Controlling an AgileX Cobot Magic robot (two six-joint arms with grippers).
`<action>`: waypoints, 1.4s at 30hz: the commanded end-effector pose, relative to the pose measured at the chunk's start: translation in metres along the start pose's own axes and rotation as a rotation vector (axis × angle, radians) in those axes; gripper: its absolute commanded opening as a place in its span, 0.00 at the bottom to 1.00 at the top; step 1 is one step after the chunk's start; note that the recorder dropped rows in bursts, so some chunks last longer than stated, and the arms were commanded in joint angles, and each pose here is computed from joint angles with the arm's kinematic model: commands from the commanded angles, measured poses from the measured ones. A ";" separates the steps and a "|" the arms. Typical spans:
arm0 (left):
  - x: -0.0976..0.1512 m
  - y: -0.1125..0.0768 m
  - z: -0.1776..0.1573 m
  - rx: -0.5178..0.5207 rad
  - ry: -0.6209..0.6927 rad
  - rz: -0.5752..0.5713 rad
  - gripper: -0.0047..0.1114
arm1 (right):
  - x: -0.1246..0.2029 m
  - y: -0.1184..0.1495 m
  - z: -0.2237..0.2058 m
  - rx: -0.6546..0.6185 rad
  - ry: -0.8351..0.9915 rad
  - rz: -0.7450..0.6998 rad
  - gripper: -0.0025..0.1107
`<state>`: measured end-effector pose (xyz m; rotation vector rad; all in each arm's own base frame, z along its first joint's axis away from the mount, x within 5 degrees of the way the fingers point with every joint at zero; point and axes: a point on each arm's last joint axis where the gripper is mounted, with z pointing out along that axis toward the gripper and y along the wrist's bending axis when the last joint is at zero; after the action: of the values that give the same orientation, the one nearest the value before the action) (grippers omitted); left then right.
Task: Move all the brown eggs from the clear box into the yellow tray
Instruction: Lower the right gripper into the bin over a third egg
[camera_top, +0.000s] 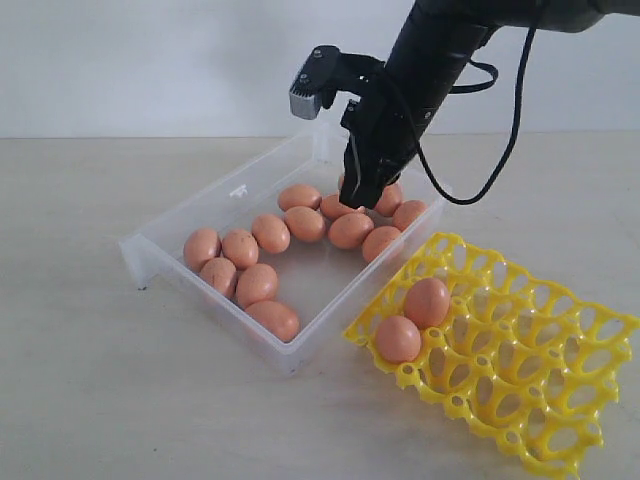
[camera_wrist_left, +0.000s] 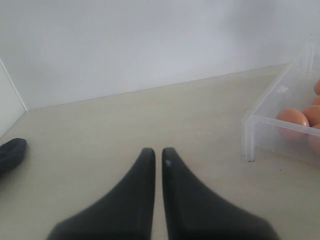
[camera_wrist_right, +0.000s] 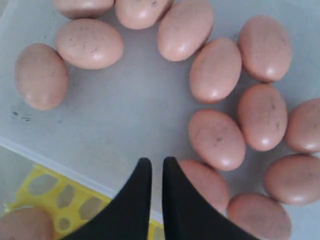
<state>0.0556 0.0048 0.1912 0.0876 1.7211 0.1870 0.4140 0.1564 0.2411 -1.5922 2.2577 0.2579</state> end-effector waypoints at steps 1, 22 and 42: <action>-0.002 0.000 0.000 0.007 -0.013 -0.007 0.08 | -0.001 -0.010 0.009 0.059 -0.027 -0.116 0.19; -0.002 0.000 0.000 0.007 -0.013 -0.007 0.08 | 0.016 -0.028 0.081 0.078 0.005 -0.103 0.57; -0.002 0.000 0.000 0.007 -0.013 -0.007 0.08 | 0.044 -0.049 0.108 0.122 0.004 0.218 0.15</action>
<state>0.0556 0.0048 0.1912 0.0876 1.7211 0.1870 0.4640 0.1436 0.1281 -1.3748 2.3602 0.1708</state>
